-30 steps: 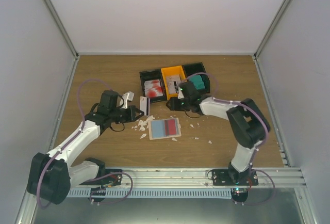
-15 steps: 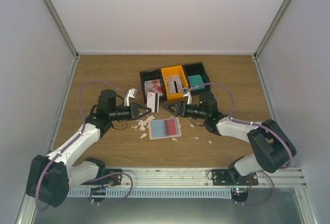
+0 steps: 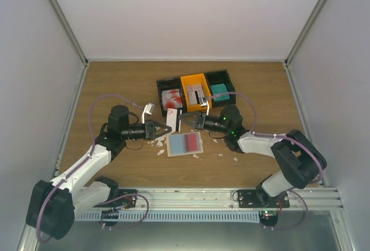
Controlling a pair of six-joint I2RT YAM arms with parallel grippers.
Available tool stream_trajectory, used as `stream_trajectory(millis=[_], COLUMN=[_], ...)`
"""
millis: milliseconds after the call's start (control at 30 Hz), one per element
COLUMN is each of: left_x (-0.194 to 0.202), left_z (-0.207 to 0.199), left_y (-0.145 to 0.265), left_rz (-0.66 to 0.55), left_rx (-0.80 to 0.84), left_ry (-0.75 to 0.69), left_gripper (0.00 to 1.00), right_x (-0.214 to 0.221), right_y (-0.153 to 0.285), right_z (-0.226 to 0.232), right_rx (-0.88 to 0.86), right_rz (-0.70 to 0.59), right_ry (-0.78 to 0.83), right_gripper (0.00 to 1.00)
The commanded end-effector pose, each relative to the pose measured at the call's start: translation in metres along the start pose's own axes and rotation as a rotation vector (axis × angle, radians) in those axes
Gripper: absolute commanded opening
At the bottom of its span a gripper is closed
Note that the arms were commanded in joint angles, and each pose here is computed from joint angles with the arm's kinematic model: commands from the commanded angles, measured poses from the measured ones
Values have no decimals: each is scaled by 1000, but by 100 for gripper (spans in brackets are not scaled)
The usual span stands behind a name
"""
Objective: Put the credit cards into the card holder
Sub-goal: Adjust the storage box at the center of the board.
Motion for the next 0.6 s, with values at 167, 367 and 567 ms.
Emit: stream_trajectory(millis=[167, 367, 567], left_x=[-2, 5, 11], left_z=[-4, 16, 35], left_y=[-2, -1, 9], left_rz=[15, 38, 17], left_rx=[6, -121, -293], left_ry=[-51, -15, -39], left_gripper=[8, 58, 99], right_x=[3, 3, 7], right_y=[-1, 8, 30], right_z=[16, 7, -23], right_rx=[-56, 15, 138], right_rz=[9, -29, -47], right_ry=[40, 45, 11], right_gripper=[0, 1, 0])
Point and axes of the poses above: each gripper's point midway between its finger pads, its own y axis back along the fingers, its own z axis along the line the jaws close on, x = y × z, the point moved 4 cm from there along y, back along the fingers, and after that the axes turned 14 degrees about -y, right-handed, at the moved point
